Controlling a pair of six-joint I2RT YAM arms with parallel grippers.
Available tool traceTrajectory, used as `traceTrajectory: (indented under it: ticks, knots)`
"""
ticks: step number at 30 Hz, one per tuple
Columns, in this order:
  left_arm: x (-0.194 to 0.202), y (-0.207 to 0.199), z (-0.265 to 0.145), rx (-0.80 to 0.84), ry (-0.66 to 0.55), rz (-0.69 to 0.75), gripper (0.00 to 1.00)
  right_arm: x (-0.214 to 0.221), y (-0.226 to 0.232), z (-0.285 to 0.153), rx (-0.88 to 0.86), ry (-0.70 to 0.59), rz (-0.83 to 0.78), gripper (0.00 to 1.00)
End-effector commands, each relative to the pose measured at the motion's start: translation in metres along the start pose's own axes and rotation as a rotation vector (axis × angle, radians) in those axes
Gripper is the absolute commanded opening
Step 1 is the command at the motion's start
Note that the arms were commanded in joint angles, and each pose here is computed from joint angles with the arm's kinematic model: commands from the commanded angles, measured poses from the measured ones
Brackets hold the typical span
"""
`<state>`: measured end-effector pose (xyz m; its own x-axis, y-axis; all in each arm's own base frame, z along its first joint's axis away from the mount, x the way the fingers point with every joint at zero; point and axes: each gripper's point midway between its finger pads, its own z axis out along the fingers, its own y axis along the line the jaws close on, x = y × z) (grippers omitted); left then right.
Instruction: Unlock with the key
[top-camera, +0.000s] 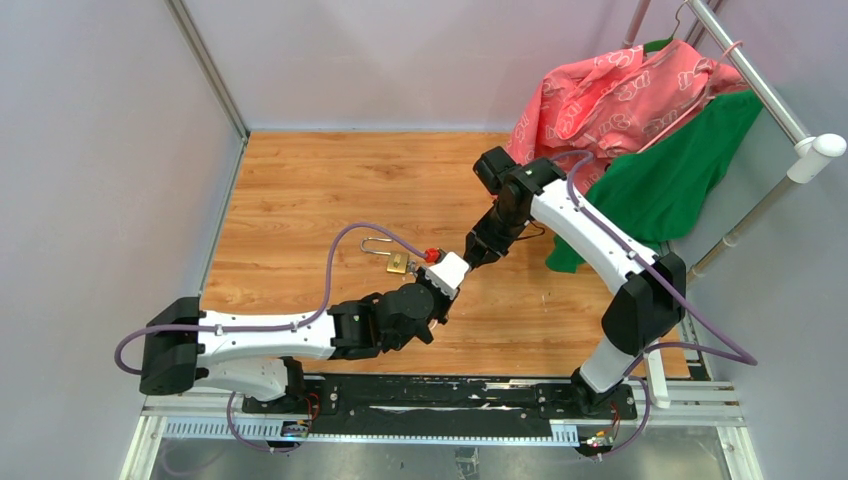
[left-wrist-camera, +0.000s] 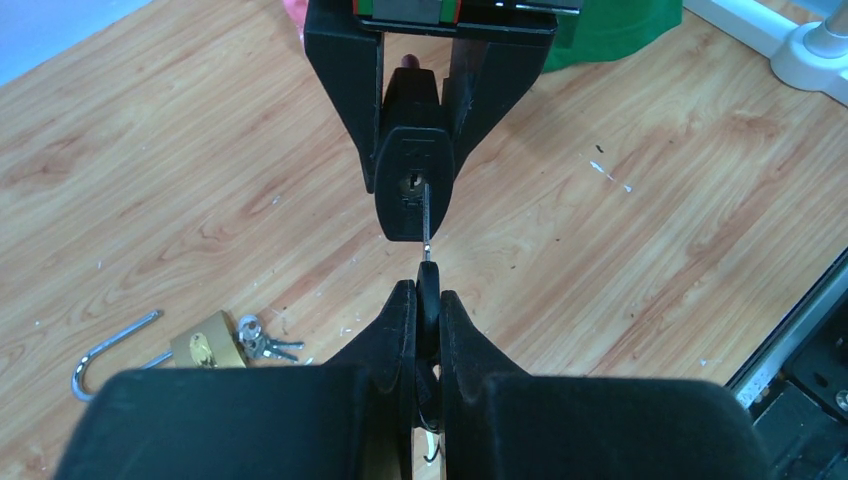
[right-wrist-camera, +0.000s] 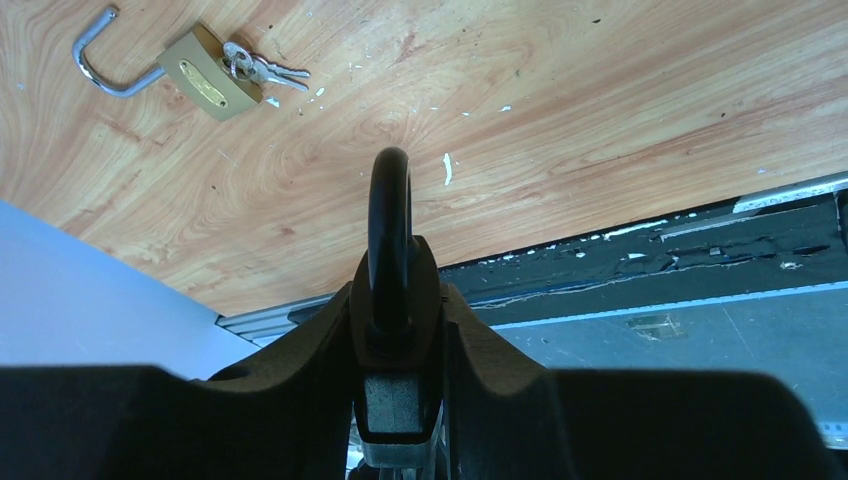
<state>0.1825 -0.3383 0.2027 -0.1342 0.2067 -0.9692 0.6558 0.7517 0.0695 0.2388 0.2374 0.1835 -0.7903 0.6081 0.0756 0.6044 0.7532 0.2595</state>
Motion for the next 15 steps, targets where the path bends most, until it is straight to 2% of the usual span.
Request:
traceTrajectory:
  ticks: [1,15]
  knots:
    - [-0.0119,-0.005,0.0024,-0.002,-0.014,-0.034,0.0,0.0055,-0.0024,-0.0105,0.005,-0.019,-0.012,0.0]
    - [-0.0068,-0.0015,0.0093,-0.048,0.009,-0.022,0.0,0.0103,0.0028,-0.0137,-0.001,-0.042,-0.061,0.0]
